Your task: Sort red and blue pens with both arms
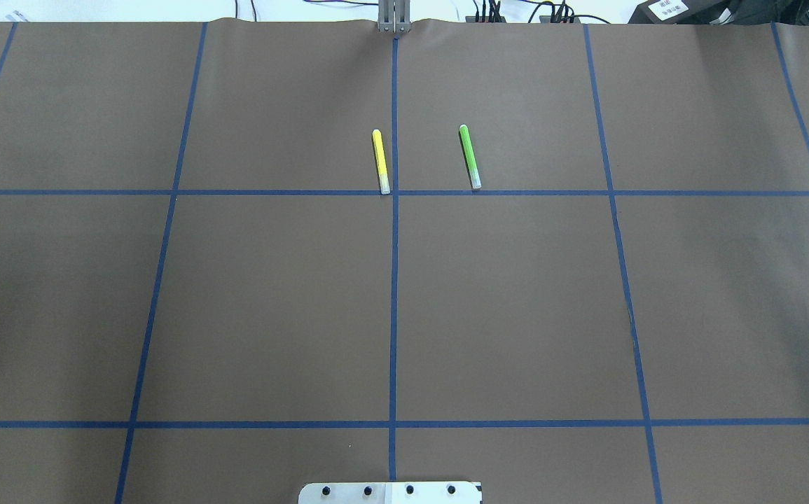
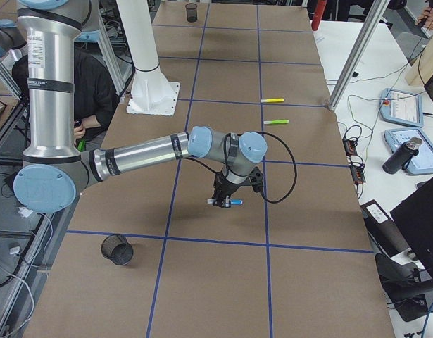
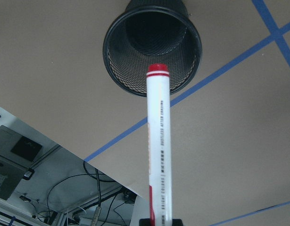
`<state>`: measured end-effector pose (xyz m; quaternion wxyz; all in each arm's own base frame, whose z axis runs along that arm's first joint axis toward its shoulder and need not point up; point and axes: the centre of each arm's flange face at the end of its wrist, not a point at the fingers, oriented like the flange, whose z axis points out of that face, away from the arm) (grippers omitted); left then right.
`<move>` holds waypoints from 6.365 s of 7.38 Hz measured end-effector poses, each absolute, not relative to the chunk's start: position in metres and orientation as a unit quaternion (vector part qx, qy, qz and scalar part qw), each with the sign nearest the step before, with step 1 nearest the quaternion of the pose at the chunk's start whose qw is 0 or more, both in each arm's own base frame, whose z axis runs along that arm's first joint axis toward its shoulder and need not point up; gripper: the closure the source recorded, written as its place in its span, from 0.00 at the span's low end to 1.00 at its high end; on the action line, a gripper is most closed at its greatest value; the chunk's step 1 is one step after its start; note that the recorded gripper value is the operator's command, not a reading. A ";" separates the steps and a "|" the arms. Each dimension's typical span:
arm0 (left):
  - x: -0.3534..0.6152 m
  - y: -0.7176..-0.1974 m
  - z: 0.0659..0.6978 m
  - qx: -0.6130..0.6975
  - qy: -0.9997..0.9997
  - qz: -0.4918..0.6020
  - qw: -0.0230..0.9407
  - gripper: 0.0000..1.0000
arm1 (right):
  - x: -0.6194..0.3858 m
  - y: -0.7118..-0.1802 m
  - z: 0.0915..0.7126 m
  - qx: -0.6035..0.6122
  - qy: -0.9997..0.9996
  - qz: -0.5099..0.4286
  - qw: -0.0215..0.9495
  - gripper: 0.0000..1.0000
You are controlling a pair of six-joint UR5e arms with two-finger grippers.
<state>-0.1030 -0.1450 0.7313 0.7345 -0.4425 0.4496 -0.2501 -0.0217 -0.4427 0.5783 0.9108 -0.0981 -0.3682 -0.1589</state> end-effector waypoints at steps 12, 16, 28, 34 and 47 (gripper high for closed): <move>-0.095 -0.152 0.778 -0.451 0.494 -0.311 0.676 0.00 | -0.022 -0.448 0.571 -0.100 -0.380 -0.147 0.908 1.00; -0.118 -0.240 0.747 -0.364 0.517 -0.284 0.721 0.00 | 0.006 -0.427 0.573 -0.156 -0.384 -0.097 0.905 1.00; -0.165 -0.441 0.550 -0.102 0.533 -0.239 0.805 0.00 | 0.116 -0.172 0.718 -0.388 -0.467 -0.076 0.791 1.00; -0.161 -0.428 0.538 -0.092 0.533 -0.233 0.808 0.00 | 0.106 -0.105 0.785 -0.478 -0.521 -0.019 0.707 0.77; -0.158 -0.415 0.542 -0.067 0.529 -0.215 0.818 0.00 | 0.162 -0.363 0.756 -0.287 -0.395 0.002 0.872 0.00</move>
